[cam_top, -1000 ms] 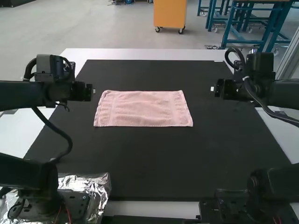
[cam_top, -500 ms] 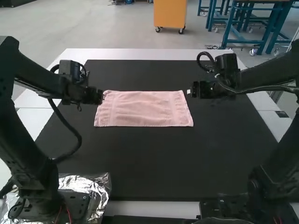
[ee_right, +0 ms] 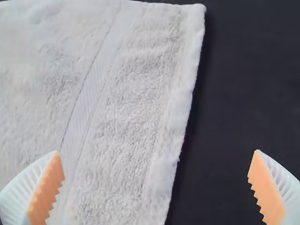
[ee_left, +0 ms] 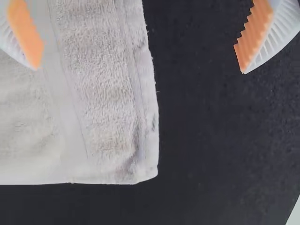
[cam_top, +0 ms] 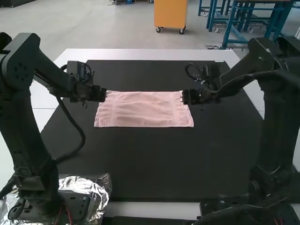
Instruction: Fold the towel.
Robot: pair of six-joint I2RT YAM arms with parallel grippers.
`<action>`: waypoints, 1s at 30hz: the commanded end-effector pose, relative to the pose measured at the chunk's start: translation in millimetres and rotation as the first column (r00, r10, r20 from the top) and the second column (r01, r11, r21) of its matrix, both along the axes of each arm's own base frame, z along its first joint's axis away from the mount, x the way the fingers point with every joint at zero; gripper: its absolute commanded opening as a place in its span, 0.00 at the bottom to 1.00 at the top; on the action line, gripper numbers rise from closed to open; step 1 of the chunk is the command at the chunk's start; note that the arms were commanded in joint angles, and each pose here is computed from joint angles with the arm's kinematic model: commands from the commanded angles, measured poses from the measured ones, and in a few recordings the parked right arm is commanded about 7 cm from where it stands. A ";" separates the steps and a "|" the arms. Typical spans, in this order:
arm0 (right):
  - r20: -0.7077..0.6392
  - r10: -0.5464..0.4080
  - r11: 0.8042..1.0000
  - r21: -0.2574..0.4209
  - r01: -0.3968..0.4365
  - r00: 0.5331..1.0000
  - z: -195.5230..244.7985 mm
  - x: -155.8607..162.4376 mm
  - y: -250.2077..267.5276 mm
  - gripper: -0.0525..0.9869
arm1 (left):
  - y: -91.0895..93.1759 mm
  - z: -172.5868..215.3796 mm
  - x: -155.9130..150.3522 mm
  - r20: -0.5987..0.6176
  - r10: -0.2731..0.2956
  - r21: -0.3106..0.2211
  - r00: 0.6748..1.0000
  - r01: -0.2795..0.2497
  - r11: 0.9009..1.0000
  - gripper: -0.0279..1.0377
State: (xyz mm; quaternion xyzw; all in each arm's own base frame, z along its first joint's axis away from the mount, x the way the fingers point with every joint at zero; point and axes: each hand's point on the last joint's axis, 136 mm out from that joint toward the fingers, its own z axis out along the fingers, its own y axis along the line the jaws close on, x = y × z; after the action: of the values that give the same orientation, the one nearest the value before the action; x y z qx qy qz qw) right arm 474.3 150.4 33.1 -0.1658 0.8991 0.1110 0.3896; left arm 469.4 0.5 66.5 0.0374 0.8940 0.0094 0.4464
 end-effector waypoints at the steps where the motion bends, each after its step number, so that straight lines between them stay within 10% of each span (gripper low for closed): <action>1: 0.034 0.026 0.999 -0.022 -0.026 0.999 0.7 17.1 5.5 0.92 | -0.1 4.4 14.2 0.026 -0.005 0.022 1.000 0.004 1.000 0.92; 30: 0.050 0.016 1.000 -0.025 -0.014 0.999 -26.5 79.9 11.9 0.92 | 7.4 -51.0 51.6 -0.069 0.025 0.049 0.997 -0.022 0.999 0.90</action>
State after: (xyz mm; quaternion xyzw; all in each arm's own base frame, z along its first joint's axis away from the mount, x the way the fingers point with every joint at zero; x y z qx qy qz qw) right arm 546.2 167.7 3.3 -0.1814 0.8912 0.1035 0.4027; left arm 511.9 8.0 12.6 0.0343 0.9122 0.0283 0.4074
